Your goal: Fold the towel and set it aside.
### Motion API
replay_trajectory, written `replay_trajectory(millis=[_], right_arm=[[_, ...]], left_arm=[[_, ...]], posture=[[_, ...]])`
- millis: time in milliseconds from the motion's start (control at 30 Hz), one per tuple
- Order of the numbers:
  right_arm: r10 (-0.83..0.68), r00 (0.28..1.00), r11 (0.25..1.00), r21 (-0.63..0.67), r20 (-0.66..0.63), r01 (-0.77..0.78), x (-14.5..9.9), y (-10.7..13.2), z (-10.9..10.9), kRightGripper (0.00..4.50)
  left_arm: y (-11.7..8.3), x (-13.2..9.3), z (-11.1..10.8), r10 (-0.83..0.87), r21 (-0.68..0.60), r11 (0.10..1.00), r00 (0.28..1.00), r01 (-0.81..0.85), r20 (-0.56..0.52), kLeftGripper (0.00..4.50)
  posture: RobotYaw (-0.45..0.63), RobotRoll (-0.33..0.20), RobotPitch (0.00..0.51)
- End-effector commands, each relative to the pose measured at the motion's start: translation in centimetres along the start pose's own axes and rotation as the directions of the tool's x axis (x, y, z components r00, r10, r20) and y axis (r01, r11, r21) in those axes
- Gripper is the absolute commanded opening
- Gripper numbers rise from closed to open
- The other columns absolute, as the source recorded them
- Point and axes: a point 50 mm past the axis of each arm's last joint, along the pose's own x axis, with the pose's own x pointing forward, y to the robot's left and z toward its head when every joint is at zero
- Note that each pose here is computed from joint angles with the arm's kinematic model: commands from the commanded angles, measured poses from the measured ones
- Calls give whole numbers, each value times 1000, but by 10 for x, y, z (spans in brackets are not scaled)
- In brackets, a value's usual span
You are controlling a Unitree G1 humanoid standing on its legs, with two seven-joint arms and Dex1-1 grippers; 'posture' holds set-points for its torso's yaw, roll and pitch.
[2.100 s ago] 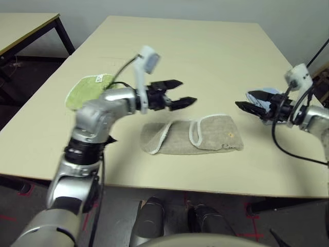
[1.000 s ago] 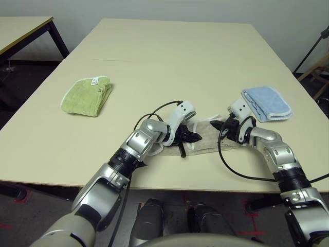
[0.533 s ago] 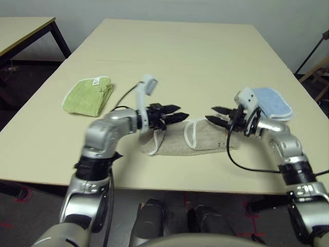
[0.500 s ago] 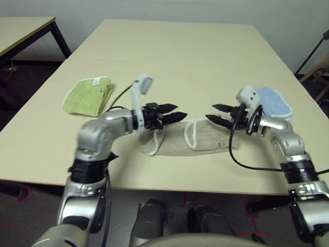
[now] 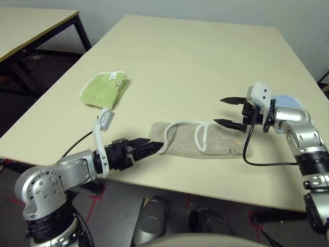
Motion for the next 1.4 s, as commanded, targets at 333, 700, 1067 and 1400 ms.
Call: replay_trajectory(millis=[333,700,1067,1400], right_arm=[[90,993,993,69,70,-95,-26,0,8,4440],[41,998,990,136,-41,-35,-81,14,11,4440],[19,1000,986,165,-6,-17,-74,21,24,4440],[10,1000,984,180,-15,-7,-73,22,27,4500]], left_arm=[[10,39,3,145,-252,961,985,-117,97,4477],[7,52,7,148,-360,924,989,-129,26,4477],[12,60,3,197,-421,889,980,-180,-4,4477],[11,61,15,192,-449,883,978,-137,79,1656]], posture=[[299,0,151],[233,0,166],[226,0,183],[228,0,180]])
